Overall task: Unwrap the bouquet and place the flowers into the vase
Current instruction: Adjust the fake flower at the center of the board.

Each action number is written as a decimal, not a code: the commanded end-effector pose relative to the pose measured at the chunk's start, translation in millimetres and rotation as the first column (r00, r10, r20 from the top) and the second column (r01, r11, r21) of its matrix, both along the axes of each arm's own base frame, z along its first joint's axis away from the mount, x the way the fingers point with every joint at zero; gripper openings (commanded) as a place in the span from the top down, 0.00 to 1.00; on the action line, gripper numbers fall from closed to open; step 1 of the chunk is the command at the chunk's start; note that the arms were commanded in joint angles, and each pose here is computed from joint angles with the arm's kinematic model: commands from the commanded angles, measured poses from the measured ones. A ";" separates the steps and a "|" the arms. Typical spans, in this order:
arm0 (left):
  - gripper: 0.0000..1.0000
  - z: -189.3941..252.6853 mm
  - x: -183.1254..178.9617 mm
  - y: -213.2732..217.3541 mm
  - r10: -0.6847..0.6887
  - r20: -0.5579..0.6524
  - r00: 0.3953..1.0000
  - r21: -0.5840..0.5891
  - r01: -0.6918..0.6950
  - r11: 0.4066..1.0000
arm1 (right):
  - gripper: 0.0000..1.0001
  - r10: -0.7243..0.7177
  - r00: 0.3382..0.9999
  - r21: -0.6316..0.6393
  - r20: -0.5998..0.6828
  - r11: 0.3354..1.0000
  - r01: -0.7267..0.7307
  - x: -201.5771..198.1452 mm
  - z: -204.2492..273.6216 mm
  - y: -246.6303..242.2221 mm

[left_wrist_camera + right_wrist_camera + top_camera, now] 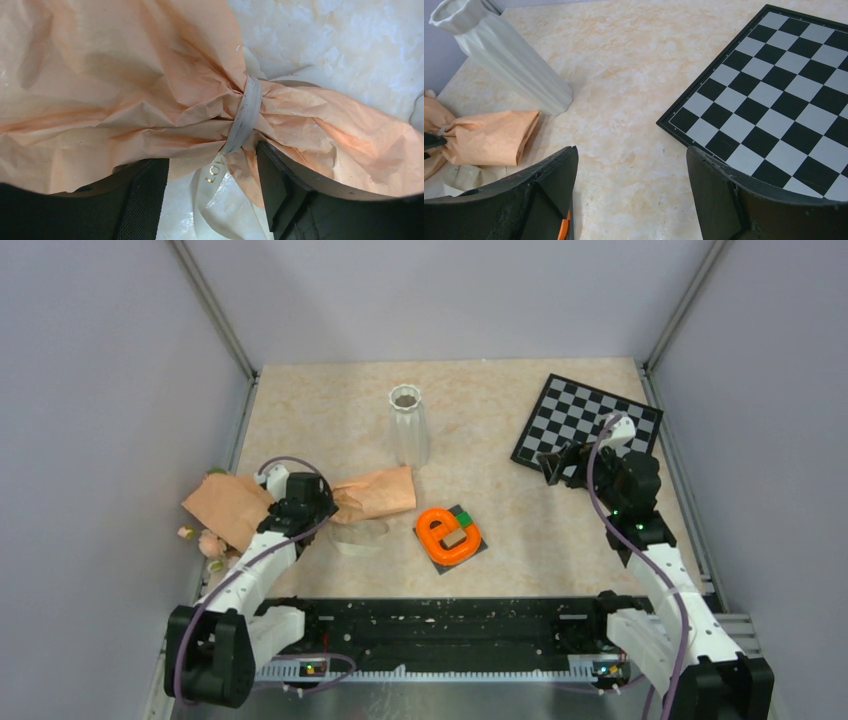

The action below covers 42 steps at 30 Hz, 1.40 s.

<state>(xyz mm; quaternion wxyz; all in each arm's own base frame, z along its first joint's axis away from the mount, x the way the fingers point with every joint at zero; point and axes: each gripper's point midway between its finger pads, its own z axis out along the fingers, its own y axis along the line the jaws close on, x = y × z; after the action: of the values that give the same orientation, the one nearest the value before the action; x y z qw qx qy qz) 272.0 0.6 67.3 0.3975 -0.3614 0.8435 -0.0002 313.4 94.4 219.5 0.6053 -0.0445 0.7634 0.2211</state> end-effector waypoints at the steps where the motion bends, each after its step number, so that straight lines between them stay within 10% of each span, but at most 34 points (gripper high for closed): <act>1: 0.35 13.1 21.2 -8.0 -0.078 0.036 0.996 0.011 0.077 0.997 | 0.19 0.020 0.998 0.011 0.061 1.000 -0.021 -3.1 18.0 4.6; 10: 0.19 20.7 6.2 -15.7 0.055 0.126 0.991 -0.163 -0.034 0.986 | 0.19 0.030 0.997 0.013 0.073 0.999 -0.031 -5.4 20.5 6.0; 22: 0.11 32.6 17.2 -5.1 0.452 0.192 0.871 -0.444 -0.333 0.832 | 0.19 0.044 0.996 0.020 0.076 0.999 -0.046 -5.6 19.9 8.7; 42: 0.27 36.3 36.5 26.1 0.570 0.235 0.788 -0.339 -0.483 0.807 | 0.19 0.062 0.995 0.031 0.084 0.997 -0.065 -3.9 19.9 12.5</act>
<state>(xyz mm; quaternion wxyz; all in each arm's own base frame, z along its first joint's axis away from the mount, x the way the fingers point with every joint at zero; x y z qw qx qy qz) 294.7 10.2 78.3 0.4143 -0.6304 0.6515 -0.0806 308.2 100.7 225.0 0.6110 -0.0564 0.7527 0.2383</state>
